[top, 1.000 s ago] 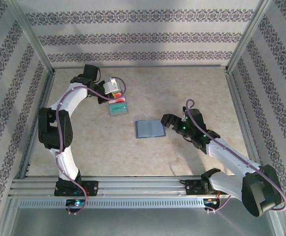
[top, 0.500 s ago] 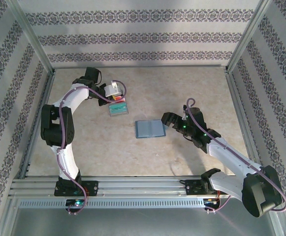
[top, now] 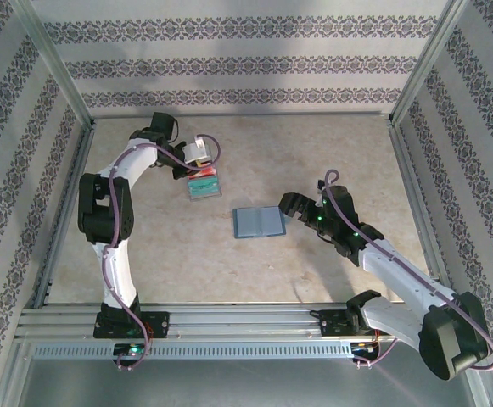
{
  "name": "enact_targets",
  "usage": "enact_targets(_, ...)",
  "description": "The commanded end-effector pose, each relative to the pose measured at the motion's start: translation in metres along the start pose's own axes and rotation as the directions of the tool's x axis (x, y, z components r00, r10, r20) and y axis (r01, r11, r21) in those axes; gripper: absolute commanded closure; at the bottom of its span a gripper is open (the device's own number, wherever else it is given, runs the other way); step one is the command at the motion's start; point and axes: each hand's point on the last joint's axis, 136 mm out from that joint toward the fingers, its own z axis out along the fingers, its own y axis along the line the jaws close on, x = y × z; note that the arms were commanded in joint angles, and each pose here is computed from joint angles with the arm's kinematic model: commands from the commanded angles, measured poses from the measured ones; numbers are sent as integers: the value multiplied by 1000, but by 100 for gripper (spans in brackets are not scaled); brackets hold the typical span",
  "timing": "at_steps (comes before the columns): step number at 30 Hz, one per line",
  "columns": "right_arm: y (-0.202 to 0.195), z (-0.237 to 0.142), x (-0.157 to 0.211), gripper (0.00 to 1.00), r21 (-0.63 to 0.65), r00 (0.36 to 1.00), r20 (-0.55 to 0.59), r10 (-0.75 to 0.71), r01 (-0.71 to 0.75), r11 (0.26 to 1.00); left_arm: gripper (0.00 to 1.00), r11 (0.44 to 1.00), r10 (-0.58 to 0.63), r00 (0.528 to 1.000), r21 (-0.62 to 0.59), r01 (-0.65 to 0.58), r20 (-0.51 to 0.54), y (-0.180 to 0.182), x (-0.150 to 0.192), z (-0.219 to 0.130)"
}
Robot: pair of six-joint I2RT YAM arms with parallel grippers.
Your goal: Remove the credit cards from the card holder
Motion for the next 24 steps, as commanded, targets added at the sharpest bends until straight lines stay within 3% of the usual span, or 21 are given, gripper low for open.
enact_targets(1,4,-4,-4,2,2,1000,21,-18,18,1000,100,999,28,1000,19,-27,-9,2,1,6)
enact_targets(12,6,-6,-5,2,-7,1000,24,-21,21,1000,100,997,71,991,5,-71,-116,4,14,22)
enact_targets(20,5,-6,-3,2,-7,1000,22,-20,20,1000,79,996,84,992,-22,-86,-94,7,0,24)
enact_targets(24,6,-7,-4,2,-10,999,25,-21,21,1000,77,994,96,992,-42,-100,-86,9,-8,22)
